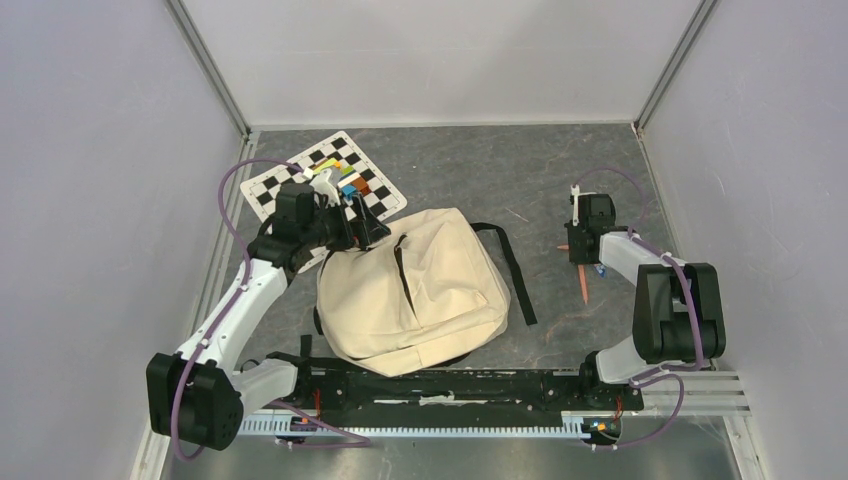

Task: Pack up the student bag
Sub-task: Pick up the stationery from the center of the board.

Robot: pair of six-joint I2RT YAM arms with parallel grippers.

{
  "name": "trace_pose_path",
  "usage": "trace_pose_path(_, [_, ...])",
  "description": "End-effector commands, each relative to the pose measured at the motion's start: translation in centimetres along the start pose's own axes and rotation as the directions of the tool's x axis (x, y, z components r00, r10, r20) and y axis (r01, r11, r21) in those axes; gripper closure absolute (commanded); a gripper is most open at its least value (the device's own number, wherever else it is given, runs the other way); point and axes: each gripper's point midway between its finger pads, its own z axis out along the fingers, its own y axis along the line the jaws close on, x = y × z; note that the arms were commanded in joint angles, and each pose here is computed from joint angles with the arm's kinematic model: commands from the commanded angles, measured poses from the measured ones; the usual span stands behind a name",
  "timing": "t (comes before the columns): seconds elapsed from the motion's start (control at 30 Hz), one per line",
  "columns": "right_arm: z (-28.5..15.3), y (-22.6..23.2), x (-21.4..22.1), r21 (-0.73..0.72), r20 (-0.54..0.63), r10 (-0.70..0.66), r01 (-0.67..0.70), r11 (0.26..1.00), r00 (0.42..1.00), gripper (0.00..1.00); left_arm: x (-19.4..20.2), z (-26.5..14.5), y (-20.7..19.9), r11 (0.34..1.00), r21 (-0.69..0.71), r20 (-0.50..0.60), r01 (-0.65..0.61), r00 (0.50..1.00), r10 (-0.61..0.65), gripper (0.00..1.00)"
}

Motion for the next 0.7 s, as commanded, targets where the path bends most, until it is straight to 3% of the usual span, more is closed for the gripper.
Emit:
trace_pose_path(0.0, [-0.6, 0.6, -1.4, -0.049, 0.029, 0.005, -0.003, 0.999, 1.0, 0.83, -1.0, -0.1, -0.5, 0.998, 0.039, 0.032, -0.051, 0.998, 0.05, 0.0])
trace_pose_path(0.17, [-0.2, 1.1, 0.0, -0.067, -0.025, 0.004, -0.006, 0.998, 1.0, 0.83, -0.9, -0.1, -0.5, 0.998, 0.04, 0.031, -0.049, 0.998, 0.047, 0.0])
trace_pose_path(0.3, [-0.2, 1.4, 0.4, -0.08, -0.033, 0.013, -0.016, 0.997, 0.999, 0.99, -0.8, -0.1, -0.8, 0.997, 0.061, 0.026, -0.048, 0.999, 0.047, 0.0])
trace_pose_path(0.5, [-3.4, 0.8, -2.1, -0.081, 0.07, 0.036, -0.031, 0.996, 0.997, 1.0, 0.3, 0.2, -2.9, 0.978, 0.209, -0.014, -0.01, 1.0, 0.013, 0.0])
trace_pose_path(0.67, [-7.4, 0.6, -5.5, -0.113, 0.204, 0.067, -0.045, 0.993, 0.977, 1.0, 1.8, 0.4, -3.3, 0.967, 0.252, -0.057, 0.036, 0.998, -0.023, 0.0])
